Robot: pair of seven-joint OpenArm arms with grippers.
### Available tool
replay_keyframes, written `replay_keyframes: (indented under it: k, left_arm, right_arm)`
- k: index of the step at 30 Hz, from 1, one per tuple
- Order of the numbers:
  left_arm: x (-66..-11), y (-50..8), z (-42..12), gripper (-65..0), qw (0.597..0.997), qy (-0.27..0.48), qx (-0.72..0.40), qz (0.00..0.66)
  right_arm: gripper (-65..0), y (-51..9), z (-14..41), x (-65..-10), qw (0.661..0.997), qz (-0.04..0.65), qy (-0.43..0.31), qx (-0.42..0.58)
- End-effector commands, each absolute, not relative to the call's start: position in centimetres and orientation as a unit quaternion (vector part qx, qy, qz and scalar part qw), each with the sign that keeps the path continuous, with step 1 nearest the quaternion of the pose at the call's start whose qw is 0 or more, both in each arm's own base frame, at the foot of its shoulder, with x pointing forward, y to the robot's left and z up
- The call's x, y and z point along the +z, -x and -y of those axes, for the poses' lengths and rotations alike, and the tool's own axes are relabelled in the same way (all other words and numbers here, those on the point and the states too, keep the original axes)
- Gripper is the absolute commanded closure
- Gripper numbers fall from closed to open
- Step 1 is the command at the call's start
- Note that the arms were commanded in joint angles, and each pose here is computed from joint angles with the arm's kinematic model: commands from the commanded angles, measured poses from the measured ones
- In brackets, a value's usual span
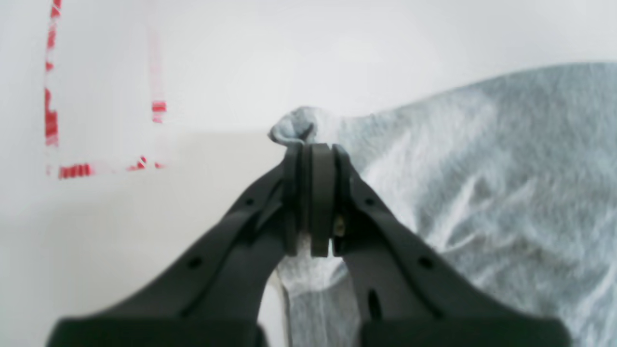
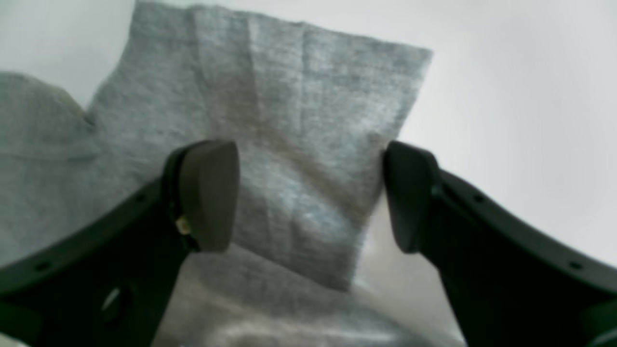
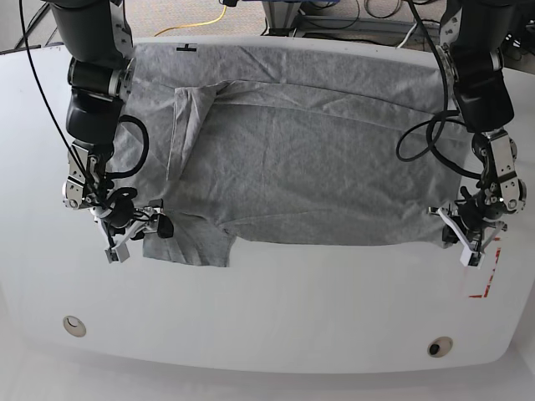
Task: Layout the t-shirt on the table in an organized manner, then fold the t-shirt properly
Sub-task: 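Lift the hem with both grippers and fold it over toward the folded shoulder edge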
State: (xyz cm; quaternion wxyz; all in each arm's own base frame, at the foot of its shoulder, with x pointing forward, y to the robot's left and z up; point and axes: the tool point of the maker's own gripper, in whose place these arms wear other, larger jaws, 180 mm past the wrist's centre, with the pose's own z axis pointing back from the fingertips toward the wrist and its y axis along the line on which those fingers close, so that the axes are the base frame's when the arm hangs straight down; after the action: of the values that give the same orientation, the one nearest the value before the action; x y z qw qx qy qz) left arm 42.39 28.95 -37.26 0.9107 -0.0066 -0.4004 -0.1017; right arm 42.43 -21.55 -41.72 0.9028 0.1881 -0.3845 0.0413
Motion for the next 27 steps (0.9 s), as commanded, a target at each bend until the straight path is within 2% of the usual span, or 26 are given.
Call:
replay_keyframes:
  k: [1,10,12,15,19,20,24,27]
  left_arm:
    - [-34.8,-43.8,-29.6,0.0,0.896,-0.001,-0.102,0.432]
    - [-34.6,-43.9,-29.6,0.0,0.895,-0.001,-0.103,0.433]
    - [-34.6,-43.9,-29.6,0.0,0.895,-0.001,-0.103,0.433]
    - [-34.6,-43.9,-29.6,0.0,0.895,-0.001,-0.103,0.433]
    - [-34.6,-43.9,-29.6,0.0,0.895,-0.001,-0.103,0.433]
    - [-34.6,-43.9,-29.6,0.0,0.895,-0.001,-0.103,0.433]
    - [-34.6,-43.9,-29.6,0.0,0.895,-0.001,-0.103,0.434]
    - [-34.4,-44.0,-29.5,0.0,0.894,0.0,-0.103,0.436]
  right_arm:
    - [-44.5,-43.3,21.0,-40.5,0.894,0.399,-0.199,0.045]
    - [-44.2,-43.4,19.3,-40.3,0.892,0.395,-0.211,0.054]
    - [-41.7,-43.4,19.3,-40.3,0.892,0.395,-0.211,0.054]
    - [-29.5,-43.4,19.3,-40.2,0.892,0.396,-0.211,0.053]
    - [-3.6,-43.5,19.5,-40.2,0.892,0.397,-0.209,0.053]
    - [-0.5,-43.4,19.8,-40.2,0.893,0.396,-0.206,0.055]
    - [-3.0,-44.0,20.5,-39.4,0.891,0.403,-0.199,0.056]
    - [-2.1,-44.4,20.8,-38.9,0.891,0.406,-0.196,0.057]
